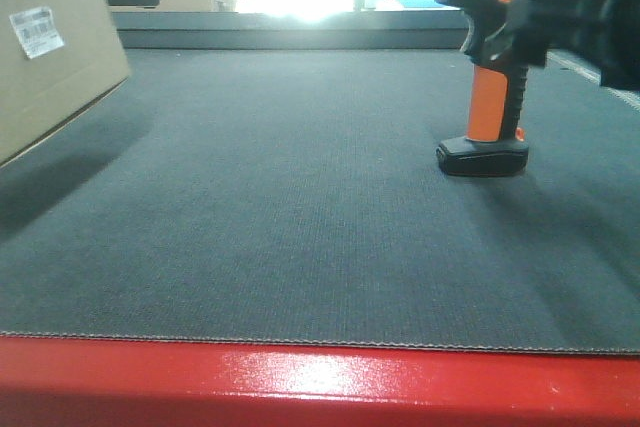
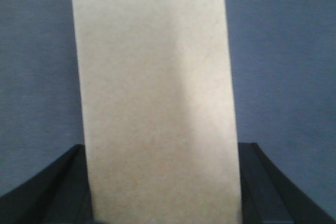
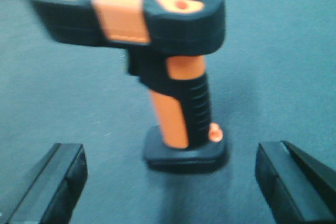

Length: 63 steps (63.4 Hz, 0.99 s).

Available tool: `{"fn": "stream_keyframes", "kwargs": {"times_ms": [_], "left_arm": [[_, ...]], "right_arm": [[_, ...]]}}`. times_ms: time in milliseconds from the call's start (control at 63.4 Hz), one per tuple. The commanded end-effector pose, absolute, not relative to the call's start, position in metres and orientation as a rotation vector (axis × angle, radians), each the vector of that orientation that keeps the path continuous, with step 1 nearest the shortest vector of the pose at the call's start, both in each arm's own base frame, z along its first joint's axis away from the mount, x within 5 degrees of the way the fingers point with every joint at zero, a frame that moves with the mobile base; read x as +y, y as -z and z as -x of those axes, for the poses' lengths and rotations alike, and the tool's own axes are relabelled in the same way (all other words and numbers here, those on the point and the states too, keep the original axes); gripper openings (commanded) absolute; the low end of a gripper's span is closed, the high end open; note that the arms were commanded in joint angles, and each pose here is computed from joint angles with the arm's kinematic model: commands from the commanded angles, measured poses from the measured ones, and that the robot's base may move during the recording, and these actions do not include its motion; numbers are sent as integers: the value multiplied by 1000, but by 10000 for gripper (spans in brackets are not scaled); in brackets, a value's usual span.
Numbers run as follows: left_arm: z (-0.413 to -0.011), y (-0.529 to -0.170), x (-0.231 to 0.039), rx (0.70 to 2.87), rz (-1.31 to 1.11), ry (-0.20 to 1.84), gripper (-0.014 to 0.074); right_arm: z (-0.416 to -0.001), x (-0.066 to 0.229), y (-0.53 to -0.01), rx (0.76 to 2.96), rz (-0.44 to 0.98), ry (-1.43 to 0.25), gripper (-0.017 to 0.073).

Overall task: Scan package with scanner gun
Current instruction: 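Lower the scanner gun onto the table and open the right gripper, then lower the tan box onto the table and release with the left gripper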

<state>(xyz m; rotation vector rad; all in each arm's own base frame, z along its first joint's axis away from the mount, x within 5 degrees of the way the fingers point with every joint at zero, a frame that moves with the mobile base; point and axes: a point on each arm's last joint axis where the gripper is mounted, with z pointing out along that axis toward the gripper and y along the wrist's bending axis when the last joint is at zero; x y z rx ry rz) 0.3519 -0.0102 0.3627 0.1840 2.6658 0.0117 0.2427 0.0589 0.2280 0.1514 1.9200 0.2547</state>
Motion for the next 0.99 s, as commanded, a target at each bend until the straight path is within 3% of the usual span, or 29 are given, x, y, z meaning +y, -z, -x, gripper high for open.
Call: {"fn": "stream_keyframes", "kwargs": {"times_ms": [0,252,457,662,773,977], "left_arm": [[-360,-356,-10,2668,-154,-52,-111],[-380,-324,-10,2734,-120,-44,-111],[-388,-312,-10,2753,-123,-47,-111],[-389,-313,-8,2737,-131,-81,-80],[-389,-313,-9,2739,-134,-81,86],[-388,-313,-9,2745,-139,-88,496]], "right_arm": [[-233,56,-241,1893,-140,-275,464],[-206,53,-280,1761,-32,-303,-170],[-192,41,-297,1695,-38,-275,-154],[-184,8,-306,1732,-59,-90,-154],[-182,-6,-318,1793,-23,19,-154],[-181,-20,-336,1854,-33,95,-154]]}}
